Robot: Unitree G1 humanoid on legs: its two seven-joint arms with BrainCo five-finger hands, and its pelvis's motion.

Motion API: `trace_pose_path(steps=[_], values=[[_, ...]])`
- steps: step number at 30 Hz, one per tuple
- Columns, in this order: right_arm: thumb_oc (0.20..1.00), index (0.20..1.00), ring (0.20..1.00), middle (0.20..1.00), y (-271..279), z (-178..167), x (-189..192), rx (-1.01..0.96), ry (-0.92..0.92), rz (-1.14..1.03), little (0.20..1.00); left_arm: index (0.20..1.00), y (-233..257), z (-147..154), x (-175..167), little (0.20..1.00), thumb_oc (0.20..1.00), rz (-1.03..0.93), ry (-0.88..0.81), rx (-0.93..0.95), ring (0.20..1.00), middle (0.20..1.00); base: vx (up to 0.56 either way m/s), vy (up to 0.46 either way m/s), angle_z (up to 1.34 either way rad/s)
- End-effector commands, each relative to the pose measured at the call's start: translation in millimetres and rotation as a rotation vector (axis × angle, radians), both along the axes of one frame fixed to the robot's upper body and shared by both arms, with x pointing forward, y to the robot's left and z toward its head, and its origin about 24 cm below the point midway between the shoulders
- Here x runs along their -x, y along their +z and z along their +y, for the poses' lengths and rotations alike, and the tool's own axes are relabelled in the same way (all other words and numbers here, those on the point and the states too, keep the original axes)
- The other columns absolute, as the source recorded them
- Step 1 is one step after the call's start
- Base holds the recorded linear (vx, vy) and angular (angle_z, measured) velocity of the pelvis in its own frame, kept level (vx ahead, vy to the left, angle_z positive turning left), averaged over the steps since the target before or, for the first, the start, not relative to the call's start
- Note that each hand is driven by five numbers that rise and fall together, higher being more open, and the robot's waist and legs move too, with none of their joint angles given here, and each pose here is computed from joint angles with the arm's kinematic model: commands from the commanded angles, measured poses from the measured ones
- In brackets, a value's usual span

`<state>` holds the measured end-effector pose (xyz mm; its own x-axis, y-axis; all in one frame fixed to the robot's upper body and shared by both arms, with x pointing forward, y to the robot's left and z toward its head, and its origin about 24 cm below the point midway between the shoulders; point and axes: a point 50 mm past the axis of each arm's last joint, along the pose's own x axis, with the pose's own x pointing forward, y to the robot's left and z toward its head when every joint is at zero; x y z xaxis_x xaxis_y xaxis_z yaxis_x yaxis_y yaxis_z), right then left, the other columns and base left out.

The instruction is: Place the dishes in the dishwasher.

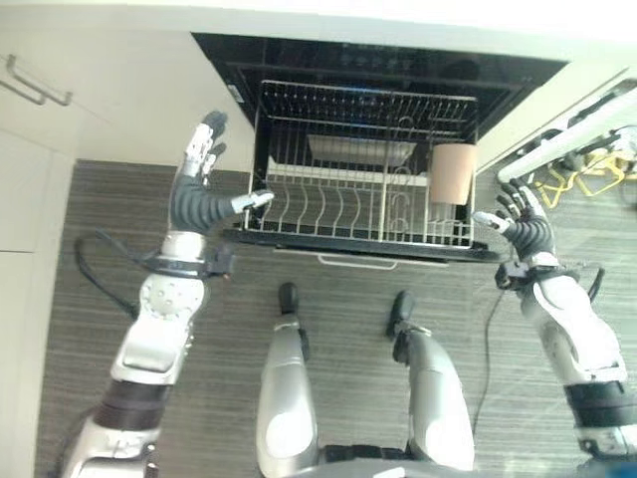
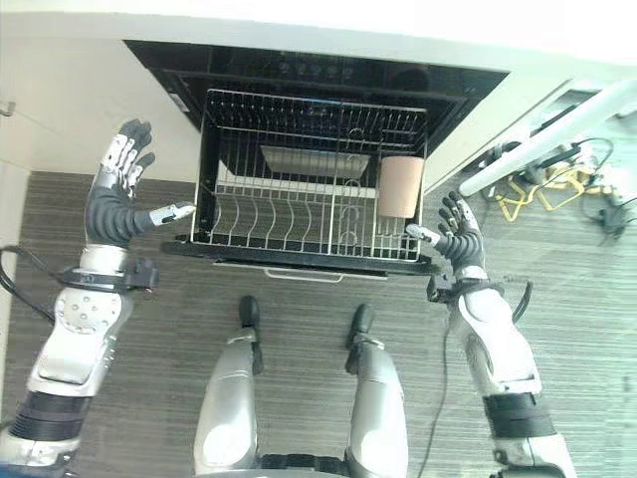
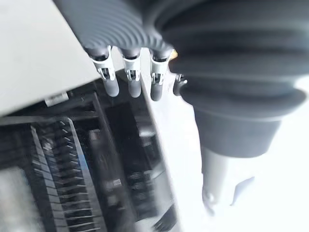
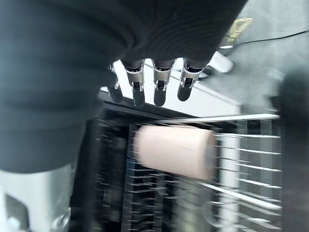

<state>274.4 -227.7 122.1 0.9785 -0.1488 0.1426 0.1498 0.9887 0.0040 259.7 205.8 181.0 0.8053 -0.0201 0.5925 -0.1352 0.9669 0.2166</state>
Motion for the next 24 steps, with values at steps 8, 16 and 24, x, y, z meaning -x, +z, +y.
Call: trace_pose_path(steps=[8, 16, 24], values=[[1.000, 1.000, 1.000, 1.000, 48.8, -8.6, 39.6, 0.067, 0.046, -0.367, 1.000, 1.000, 21.9, 0.5, 37.2, 1.000, 1.000, -0.242, -0.094, 0.071, 1.000, 1.000, 0.08, -0.012, -0.06], [1.000, 1.000, 1.000, 1.000, 57.2, -9.0, 52.1, 0.129, 0.098, -0.417, 1.000, 1.000, 14.9, 0.7, 48.0, 1.000, 1.000, -0.270, -0.115, 0.083, 1.000, 1.000, 0.03, 0.085, -0.01], [1.000, 1.000, 1.000, 1.000, 60.8, -4.0, 52.6, 0.156, 0.145, -0.409, 1.000, 1.000, 18.5, 7.4, 50.3, 1.000, 1.000, -0.317, -0.071, 0.099, 1.000, 1.000, 0.04, 0.067, 0.00]])
